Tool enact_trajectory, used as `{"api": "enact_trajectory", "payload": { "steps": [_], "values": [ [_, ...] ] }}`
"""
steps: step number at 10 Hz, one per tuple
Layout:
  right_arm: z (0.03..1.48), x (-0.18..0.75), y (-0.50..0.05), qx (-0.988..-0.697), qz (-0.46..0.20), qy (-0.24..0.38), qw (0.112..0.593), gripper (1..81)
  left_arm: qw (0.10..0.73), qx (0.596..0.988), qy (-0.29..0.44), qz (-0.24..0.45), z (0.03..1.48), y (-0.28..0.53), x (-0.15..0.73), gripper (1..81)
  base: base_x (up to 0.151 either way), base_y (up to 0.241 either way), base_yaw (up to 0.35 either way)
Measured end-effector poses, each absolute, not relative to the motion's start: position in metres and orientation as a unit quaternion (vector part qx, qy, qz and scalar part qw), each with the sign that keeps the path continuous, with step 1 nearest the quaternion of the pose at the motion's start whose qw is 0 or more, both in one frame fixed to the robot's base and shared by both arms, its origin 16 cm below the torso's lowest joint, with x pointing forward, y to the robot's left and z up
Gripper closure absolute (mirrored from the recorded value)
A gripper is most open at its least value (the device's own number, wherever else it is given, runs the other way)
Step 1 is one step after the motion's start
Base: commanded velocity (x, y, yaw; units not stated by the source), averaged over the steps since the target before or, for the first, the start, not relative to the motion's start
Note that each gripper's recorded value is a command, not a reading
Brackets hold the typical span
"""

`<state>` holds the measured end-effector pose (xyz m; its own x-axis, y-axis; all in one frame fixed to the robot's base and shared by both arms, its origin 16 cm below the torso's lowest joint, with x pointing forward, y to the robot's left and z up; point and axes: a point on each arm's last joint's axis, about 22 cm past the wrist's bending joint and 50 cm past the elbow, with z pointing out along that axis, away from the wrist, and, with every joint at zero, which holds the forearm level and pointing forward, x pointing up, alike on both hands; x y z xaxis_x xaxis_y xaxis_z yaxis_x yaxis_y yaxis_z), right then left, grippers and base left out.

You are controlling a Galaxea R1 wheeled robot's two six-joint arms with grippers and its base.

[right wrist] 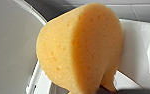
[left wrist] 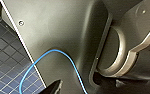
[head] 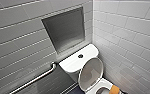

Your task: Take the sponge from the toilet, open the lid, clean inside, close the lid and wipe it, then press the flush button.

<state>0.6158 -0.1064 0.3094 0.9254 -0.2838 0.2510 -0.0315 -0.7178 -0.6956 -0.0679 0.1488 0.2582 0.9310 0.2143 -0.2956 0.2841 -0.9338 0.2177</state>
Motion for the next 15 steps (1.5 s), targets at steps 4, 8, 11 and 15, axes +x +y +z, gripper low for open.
{"api": "enact_trajectory", "payload": {
  "steps": [4,8,11,15],
  "values": [
    [0.317,0.595,-0.139,-0.906,-0.18,0.112,0.366,81.1,0.13,0.974,0.128,-0.135,0.258,0.148,-0.068,1.0,0.0,0.0,0.0],
    [0.307,0.559,-0.172,-0.906,-0.193,0.142,0.35,81.1,0.13,0.974,0.128,-0.134,0.258,0.149,-0.068,1.0,0.0,0.0,0.0],
    [0.304,0.537,-0.186,-0.9,-0.207,0.166,0.344,81.1,0.13,0.974,0.128,-0.135,0.258,0.148,-0.068,1.0,0.0,0.0,0.0],
    [0.304,0.511,-0.207,-0.894,-0.223,0.194,0.335,81.1,0.131,0.974,0.128,-0.134,0.258,0.146,-0.067,1.0,0.0,0.0,0.0]
  ]
}}
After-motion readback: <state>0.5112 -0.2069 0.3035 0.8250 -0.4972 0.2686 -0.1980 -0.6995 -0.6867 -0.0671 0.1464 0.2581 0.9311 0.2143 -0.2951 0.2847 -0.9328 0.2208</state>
